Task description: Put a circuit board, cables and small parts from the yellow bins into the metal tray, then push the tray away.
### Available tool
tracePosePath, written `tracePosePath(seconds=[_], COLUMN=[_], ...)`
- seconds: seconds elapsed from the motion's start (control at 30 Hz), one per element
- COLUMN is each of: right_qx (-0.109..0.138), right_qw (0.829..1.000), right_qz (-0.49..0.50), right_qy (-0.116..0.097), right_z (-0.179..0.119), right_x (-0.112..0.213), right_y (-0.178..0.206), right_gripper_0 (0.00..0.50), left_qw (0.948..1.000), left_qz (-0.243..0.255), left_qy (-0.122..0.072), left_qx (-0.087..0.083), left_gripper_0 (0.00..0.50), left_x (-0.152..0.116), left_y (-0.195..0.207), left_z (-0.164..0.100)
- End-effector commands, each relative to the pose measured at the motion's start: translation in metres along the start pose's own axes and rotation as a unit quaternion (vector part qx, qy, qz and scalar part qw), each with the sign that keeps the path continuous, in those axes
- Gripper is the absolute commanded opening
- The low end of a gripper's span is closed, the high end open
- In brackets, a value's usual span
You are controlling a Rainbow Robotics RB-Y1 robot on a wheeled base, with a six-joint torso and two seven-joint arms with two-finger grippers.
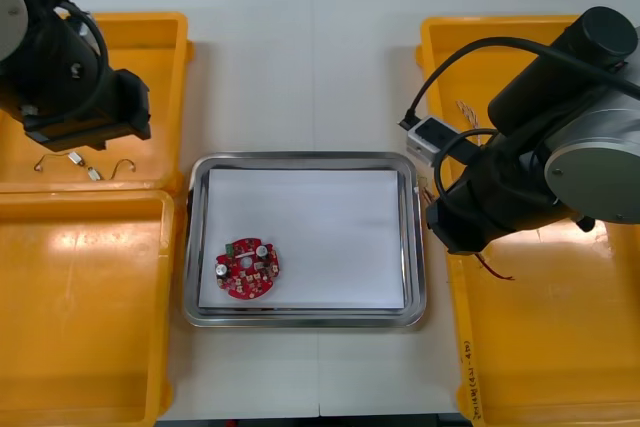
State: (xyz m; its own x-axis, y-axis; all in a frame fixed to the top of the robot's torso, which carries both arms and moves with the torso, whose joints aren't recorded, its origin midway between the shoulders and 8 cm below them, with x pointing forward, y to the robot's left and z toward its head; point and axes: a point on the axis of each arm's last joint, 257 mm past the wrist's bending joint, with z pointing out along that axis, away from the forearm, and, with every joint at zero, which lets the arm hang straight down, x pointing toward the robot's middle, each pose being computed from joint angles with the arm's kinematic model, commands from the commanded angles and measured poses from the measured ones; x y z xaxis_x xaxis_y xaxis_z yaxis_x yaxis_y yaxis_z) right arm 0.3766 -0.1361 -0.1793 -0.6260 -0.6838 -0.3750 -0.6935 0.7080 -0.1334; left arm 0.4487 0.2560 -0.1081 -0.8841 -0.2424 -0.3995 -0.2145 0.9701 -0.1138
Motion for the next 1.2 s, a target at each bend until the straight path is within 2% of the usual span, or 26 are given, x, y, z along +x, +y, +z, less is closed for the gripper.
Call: tracePosePath(seconds=[0.03,0.2,0.27,0.47,0.6,0.67,0.9,1.03,1.1,1.2], right_qx=[-0.002,0.008,0.003,-0.005,-0.008,-0.009,-0.005,0.003,0.009,0.014], right_qw=[0.995,0.987,0.984,0.976,0.97,0.968,0.96,0.956,0.954,0.951], right_qz=[-0.097,-0.158,-0.174,-0.215,-0.239,-0.249,-0.276,-0.292,-0.299,-0.309], right_qy=[-0.022,-0.031,-0.035,-0.042,-0.043,-0.041,-0.037,-0.03,-0.026,-0.019], right_z=[-0.004,0.003,0.008,0.018,0.025,0.031,0.052,0.064,0.07,0.078], right_x=[-0.029,-0.043,-0.049,-0.063,-0.069,-0.072,-0.077,-0.077,-0.076,-0.075], right_y=[0.019,0.03,0.04,0.066,0.082,0.089,0.105,0.112,0.114,0.116], right_gripper_0=[0.0,0.0,0.0,0.0,0.0,0.0,0.0,0.0,0.0,0.0], left_qw=[0.9982,0.9957,0.9944,0.9905,0.9879,0.9868,0.9884,0.9897,0.9895,0.989], left_qz=[-0.049,-0.08,-0.09,-0.119,-0.138,-0.145,-0.134,-0.123,-0.127,-0.129], left_qy=[-0.029,-0.022,-0.018,-0.015,-0.018,-0.027,-0.034,-0.028,-0.029,-0.033], left_qx=[-0.02,-0.041,-0.054,-0.067,-0.069,-0.067,-0.064,-0.067,-0.061,-0.064], left_gripper_0=[0.5,0.5,0.5,0.5,0.5,0.5,0.5,0.5,0.5,0.5], left_x=[-0.037,-0.048,-0.052,-0.066,-0.073,-0.079,-0.087,-0.087,-0.089,-0.091], left_y=[0.041,0.073,0.089,0.119,0.131,0.137,0.147,0.153,0.151,0.151], left_z=[-0.036,-0.039,-0.037,-0.035,-0.037,-0.043,-0.049,-0.045,-0.042,-0.038])
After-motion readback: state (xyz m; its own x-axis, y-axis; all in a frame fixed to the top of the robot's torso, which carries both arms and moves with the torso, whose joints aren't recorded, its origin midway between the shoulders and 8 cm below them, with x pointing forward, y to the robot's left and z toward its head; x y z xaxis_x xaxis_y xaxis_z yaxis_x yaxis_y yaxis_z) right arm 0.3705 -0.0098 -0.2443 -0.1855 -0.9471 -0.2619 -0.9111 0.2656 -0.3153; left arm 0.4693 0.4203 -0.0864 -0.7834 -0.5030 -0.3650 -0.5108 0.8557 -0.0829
